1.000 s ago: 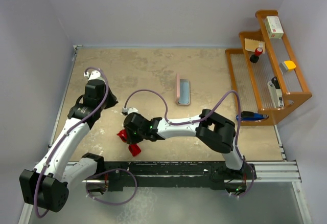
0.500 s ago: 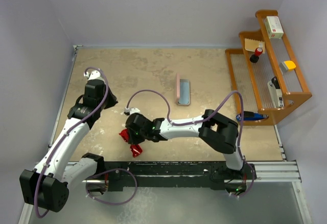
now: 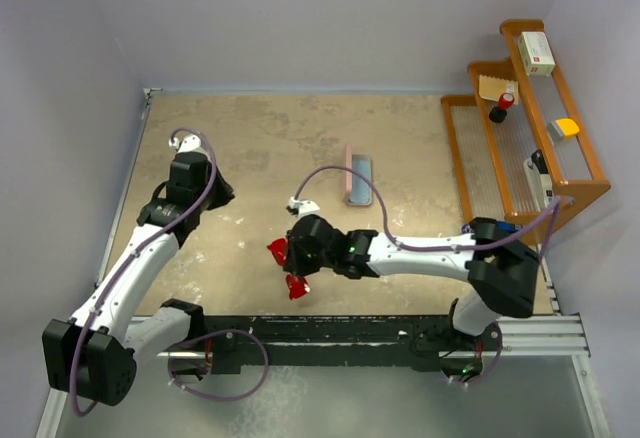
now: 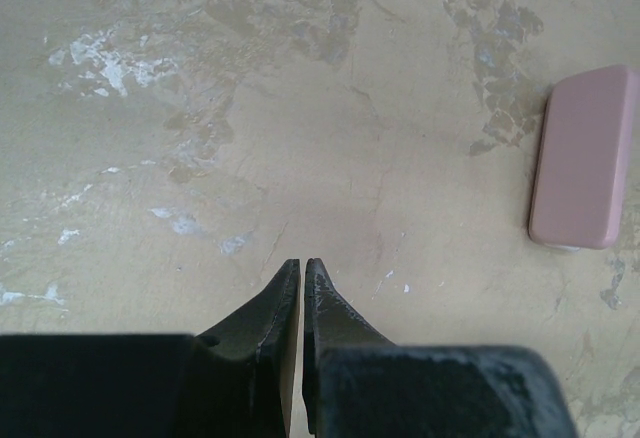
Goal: Organize the sunglasses
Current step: Pick up the sunglasses from the center of the board, then place the sunglasses in the sunglasses case.
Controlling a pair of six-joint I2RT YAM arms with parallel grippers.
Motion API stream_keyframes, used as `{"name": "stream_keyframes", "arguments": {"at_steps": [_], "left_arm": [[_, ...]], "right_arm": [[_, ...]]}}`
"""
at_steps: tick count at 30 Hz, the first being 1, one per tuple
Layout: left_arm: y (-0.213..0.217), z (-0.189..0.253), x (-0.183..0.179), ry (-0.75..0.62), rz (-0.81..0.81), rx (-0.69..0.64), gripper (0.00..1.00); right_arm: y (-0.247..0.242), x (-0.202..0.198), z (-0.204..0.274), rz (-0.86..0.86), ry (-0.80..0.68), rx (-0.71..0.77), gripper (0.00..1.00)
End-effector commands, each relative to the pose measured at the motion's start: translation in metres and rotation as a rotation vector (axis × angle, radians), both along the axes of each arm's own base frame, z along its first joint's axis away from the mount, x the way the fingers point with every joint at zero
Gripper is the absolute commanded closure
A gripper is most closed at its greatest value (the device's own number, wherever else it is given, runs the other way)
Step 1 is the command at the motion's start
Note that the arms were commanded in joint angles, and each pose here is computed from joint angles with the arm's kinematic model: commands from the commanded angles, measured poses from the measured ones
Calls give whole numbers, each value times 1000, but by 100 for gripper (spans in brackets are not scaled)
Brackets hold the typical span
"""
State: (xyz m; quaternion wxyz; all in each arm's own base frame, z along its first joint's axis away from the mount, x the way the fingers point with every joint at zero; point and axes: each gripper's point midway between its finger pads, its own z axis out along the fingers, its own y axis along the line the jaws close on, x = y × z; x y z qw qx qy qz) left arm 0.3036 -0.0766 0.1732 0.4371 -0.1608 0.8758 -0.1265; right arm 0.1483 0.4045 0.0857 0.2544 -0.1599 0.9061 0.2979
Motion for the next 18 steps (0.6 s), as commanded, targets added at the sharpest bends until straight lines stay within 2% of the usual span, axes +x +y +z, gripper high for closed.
{"name": "stream_keyframes", "arguments": {"at_steps": [1, 11, 18], "left_arm": [[-9, 7, 15, -50, -6, -59, 98], [-31, 5, 35, -60, -39, -117, 98], [-61, 5, 45, -66, -85, -94, 98]], "right_arm": [[-40, 19, 14, -128, -41, -10, 100], [-143, 66, 17, -383, -79, -56, 100], [-178, 90, 13, -465, -81, -97, 100]]}}
